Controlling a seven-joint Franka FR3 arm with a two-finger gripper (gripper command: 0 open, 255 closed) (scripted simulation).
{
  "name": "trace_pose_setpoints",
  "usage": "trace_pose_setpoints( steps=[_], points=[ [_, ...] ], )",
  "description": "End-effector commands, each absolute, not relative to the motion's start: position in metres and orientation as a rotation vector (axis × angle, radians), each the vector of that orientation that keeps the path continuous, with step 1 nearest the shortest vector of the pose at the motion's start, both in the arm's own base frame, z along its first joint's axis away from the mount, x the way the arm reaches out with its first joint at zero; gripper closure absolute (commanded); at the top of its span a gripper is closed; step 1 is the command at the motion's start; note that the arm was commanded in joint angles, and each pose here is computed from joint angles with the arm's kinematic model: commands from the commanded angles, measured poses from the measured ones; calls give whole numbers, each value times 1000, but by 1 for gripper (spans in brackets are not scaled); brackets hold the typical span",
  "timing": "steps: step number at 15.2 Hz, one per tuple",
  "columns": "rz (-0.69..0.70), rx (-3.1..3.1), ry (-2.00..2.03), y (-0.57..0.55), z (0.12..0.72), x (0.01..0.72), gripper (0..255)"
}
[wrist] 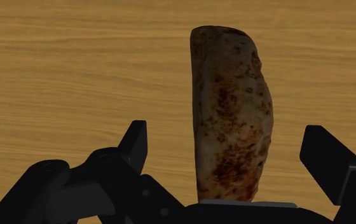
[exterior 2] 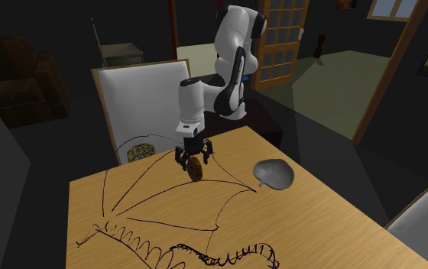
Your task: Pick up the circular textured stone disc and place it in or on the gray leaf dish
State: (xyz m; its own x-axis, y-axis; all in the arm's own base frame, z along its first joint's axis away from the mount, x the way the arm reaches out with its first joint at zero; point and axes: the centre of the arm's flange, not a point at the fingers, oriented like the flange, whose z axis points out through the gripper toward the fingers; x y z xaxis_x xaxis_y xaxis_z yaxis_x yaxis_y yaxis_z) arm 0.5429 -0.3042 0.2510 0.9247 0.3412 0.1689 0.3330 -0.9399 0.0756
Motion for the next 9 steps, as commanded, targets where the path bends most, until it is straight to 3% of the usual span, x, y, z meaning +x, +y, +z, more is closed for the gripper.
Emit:
trace_pose_setpoints(
  steps=[1, 4, 5, 9],
  points=[
    [279, 3037, 532, -304, 250, 543, 0],
    [279, 3037, 532, -304, 250, 543, 0],
    [279, 3037, 532, -304, 250, 543, 255],
    [279, 3037, 532, -304, 250, 543, 255]
  ],
)
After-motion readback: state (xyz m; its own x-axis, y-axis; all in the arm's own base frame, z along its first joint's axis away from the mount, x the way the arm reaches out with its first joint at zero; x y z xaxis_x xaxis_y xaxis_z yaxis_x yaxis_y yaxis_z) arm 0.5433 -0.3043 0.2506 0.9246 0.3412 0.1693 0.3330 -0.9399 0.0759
